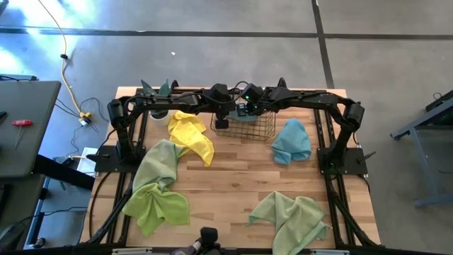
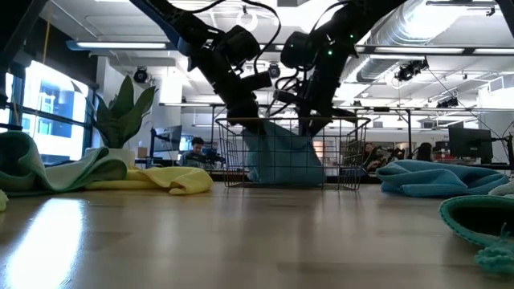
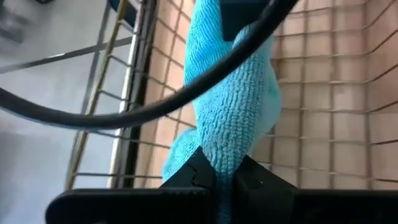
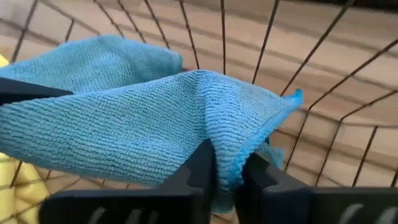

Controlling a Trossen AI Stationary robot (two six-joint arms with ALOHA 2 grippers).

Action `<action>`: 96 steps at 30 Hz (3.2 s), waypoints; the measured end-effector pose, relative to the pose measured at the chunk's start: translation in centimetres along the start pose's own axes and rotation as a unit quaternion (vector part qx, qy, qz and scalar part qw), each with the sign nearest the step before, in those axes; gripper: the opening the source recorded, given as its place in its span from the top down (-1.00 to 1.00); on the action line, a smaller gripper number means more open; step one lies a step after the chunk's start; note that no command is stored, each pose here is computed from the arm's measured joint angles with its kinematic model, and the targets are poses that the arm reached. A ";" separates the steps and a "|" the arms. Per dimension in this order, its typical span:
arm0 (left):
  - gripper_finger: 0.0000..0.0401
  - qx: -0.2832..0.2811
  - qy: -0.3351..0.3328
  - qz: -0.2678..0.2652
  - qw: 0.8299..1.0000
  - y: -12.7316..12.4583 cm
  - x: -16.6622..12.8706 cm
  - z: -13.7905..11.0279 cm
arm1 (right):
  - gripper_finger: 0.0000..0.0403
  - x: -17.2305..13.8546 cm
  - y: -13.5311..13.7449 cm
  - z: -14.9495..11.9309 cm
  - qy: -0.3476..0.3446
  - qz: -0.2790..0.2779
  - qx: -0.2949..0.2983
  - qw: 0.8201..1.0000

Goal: Fold microfiber towels
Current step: Put the bottom blue microfiber cloth in the basket

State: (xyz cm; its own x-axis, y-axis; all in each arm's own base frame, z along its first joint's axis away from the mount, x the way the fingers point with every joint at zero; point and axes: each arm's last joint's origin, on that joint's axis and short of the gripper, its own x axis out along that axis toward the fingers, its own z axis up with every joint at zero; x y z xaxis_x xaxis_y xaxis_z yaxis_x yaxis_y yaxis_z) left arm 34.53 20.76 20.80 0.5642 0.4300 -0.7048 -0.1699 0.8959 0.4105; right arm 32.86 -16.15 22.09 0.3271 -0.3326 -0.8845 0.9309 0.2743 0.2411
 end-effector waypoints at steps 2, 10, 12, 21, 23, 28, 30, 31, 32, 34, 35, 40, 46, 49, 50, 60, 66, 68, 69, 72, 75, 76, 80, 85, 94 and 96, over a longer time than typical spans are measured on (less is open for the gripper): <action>0.94 -0.004 -0.004 -0.014 1.000 -0.2 0.0 0.0 | 0.65 0.0 0.0 -0.1 0.017 0.007 0.004 1.000; 0.53 -0.044 0.066 -0.115 0.990 -2.5 -0.4 -1.0 | 0.13 -0.3 0.4 -0.9 0.131 0.095 0.007 0.987; 0.44 -0.042 0.078 -0.129 0.988 -2.9 -0.5 -1.2 | 0.08 -0.4 0.5 -1.0 0.154 0.117 -0.001 0.981; 0.21 -0.042 0.084 -0.216 0.972 -2.7 -2.6 0.5 | 0.07 -2.8 0.1 -0.5 0.147 0.142 -0.009 0.979; 0.20 -0.035 0.085 -0.257 0.962 -2.3 -3.6 1.2 | 0.07 -3.4 -0.1 -0.2 0.139 0.148 -0.007 0.979; 0.20 -0.020 0.063 -0.272 0.960 -1.9 -4.8 2.8 | 0.07 -3.7 0.3 -0.2 0.119 0.155 -0.009 0.981; 0.20 -0.023 0.055 -0.259 0.964 -1.7 -4.7 3.0 | 0.07 -3.6 0.8 -0.3 0.103 0.156 -0.015 0.982; 0.20 -0.026 0.052 -0.248 0.967 -1.6 -4.6 3.1 | 0.07 -3.5 1.0 -0.4 0.094 0.152 -0.016 0.984; 0.20 -0.028 0.051 -0.236 0.970 -1.5 -4.5 3.2 | 0.07 -3.5 1.1 -0.5 0.089 0.145 -0.018 0.985; 0.20 -0.033 0.050 -0.219 0.974 -1.4 -4.2 3.3 | 0.07 -3.3 1.2 -0.7 0.083 0.136 -0.020 0.987; 0.20 -0.037 0.047 -0.215 0.975 -1.4 -4.1 3.4 | 0.07 -3.3 1.2 -0.8 0.083 0.134 -0.019 0.987; 0.20 -0.064 0.017 -0.201 0.977 -1.8 -2.9 3.0 | 0.07 -3.1 1.1 -1.4 0.096 0.110 -0.019 0.989; 0.20 -0.091 -0.008 -0.188 0.978 -2.9 -1.1 1.4 | 0.07 -3.0 0.7 -1.6 0.111 0.094 -0.030 0.989; 0.20 -0.100 -0.024 -0.178 0.979 -3.1 -0.5 0.9 | 0.07 -3.2 0.9 -1.5 0.111 0.109 -0.033 0.987; 0.20 -0.104 -0.032 -0.174 0.979 -3.1 -0.3 0.7 | 0.07 -3.2 1.0 -1.5 0.110 0.111 -0.037 0.987; 0.20 -0.115 -0.044 -0.183 0.975 -3.3 -0.7 0.8 | 0.07 -3.5 2.0 -0.6 0.052 0.169 -0.064 0.982; 0.20 -0.151 -0.015 -0.183 0.971 -1.4 -5.4 2.2 | 0.07 -3.4 2.1 -0.5 0.049 0.171 -0.069 0.982; 0.20 -0.168 0.006 -0.186 0.968 -1.3 -7.1 2.2 | 0.07 -3.3 2.1 -0.5 0.048 0.173 -0.076 0.981; 0.20 -0.177 0.021 -0.187 0.966 -1.4 -7.8 2.0 | 0.07 -3.3 2.2 -0.5 0.047 0.173 -0.077 0.981; 0.20 -0.193 0.043 -0.179 0.964 -1.6 -10.1 1.9 | 0.07 -2.5 2.3 -0.7 0.049 0.166 -0.097 0.980; 0.20 -0.220 0.043 -0.175 0.959 -1.3 -12.8 1.7 | 0.07 -1.5 2.6 -0.7 0.045 0.172 -0.125 0.976; 0.20 -0.228 0.038 -0.174 0.957 -1.2 -13.7 1.8 | 0.07 -1.1 2.8 -0.8 0.046 0.178 -0.136 0.973; 0.20 -0.251 0.003 -0.169 0.953 -0.9 -17.1 1.9 | 0.07 0.6 3.1 -1.2 0.064 0.201 -0.209 0.955; 0.20 -0.265 -0.050 -0.145 0.952 -0.6 -21.2 1.9 | 0.07 3.1 3.2 -1.9 0.093 0.220 -0.277 0.931; 0.20 -0.302 -0.099 -0.071 0.946 -0.1 -26.0 0.9 | 0.07 4.4 1.0 -2.7 0.217 0.193 -0.244 0.925; 0.20 -0.307 -0.106 -0.062 0.944 0.0 -26.6 0.8 | 0.07 4.0 0.6 -3.0 0.239 0.181 -0.242 0.923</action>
State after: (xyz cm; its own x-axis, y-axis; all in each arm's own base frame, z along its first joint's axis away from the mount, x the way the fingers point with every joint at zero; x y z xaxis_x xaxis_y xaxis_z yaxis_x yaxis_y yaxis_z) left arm 20.15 9.20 40.00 0.7485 0.3434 -0.5672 -0.4907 0.8622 -0.1255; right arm 34.27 -14.63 17.54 0.3861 0.2636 -0.8840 0.5547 0.6993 0.4508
